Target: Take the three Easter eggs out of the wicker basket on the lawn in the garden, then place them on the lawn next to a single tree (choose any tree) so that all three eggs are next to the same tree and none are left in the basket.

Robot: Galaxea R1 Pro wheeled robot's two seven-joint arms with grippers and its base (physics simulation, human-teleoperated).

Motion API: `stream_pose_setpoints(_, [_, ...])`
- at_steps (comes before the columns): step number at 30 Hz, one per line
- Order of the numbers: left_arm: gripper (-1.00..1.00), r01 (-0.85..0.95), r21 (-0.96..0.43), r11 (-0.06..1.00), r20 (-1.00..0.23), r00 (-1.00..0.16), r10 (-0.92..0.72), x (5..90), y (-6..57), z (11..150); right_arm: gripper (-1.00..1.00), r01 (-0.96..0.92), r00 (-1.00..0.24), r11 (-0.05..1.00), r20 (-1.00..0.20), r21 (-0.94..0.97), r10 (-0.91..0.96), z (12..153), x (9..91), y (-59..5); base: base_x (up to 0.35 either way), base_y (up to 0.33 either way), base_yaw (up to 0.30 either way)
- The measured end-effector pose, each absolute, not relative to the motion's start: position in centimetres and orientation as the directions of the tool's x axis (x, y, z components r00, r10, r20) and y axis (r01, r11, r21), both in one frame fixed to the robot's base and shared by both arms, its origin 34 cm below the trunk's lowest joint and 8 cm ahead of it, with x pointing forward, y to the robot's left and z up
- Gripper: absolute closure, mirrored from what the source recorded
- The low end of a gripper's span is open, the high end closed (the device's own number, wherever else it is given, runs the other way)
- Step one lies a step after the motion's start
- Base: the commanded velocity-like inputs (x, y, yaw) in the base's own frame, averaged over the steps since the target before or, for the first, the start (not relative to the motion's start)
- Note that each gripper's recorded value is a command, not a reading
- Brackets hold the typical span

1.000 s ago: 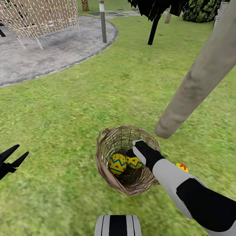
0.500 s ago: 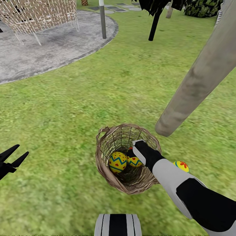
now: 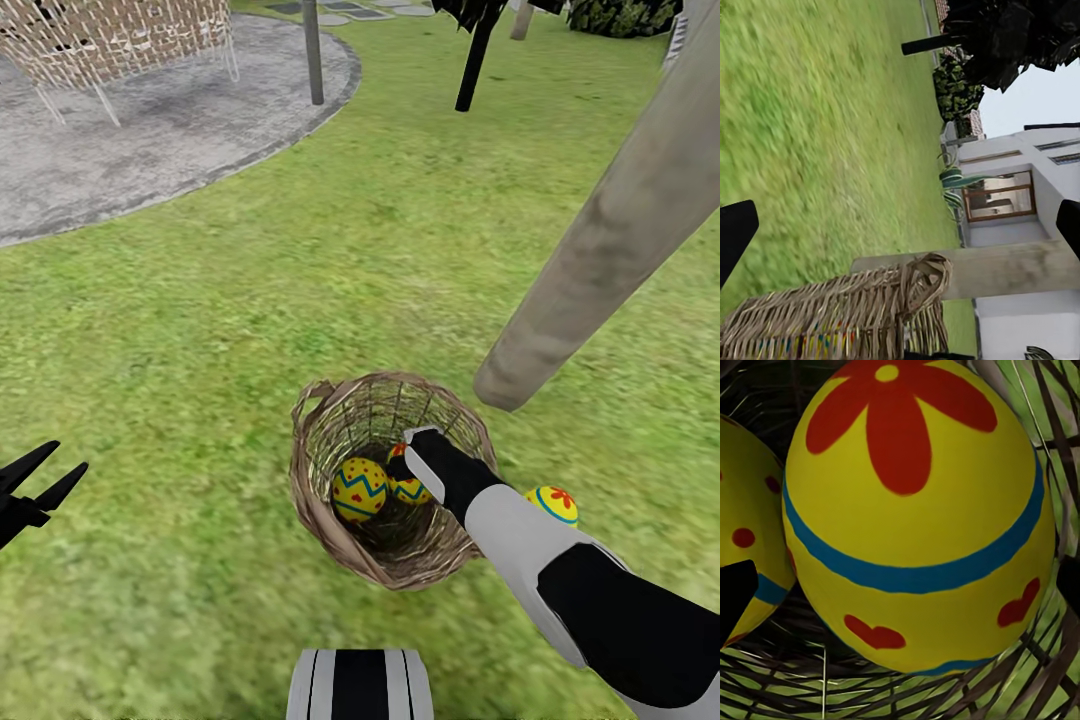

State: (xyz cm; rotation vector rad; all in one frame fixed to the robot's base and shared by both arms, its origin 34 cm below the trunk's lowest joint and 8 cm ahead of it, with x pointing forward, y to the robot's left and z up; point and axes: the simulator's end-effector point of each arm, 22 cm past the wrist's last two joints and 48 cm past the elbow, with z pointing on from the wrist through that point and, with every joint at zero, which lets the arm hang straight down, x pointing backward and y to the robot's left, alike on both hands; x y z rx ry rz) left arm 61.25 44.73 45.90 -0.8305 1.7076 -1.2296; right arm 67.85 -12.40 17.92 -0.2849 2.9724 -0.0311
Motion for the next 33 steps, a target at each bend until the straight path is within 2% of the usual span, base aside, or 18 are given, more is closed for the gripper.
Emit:
stream_pose_setpoints(26, [-1.00, -0.051, -0.954, 0.296, -0.248, -0.417, -0.874, 60.7, 45.3, 45.1, -1.00, -0.193, -0.970, 0.981, -0.143, -0.031, -0.196, 17.2, 67.5, -12.0, 0.000, 0.000, 0.000])
stream_pose_setpoints(33, [-1.00, -0.060, -0.944, 0.324, -0.266, -0.440, -0.857, 60.1, 45.9, 45.2, -1.00, -0.195, -0.970, 0.980, -0.140, -0.042, -0.199, 16.8, 67.5, -12.3, 0.000, 0.000, 0.000])
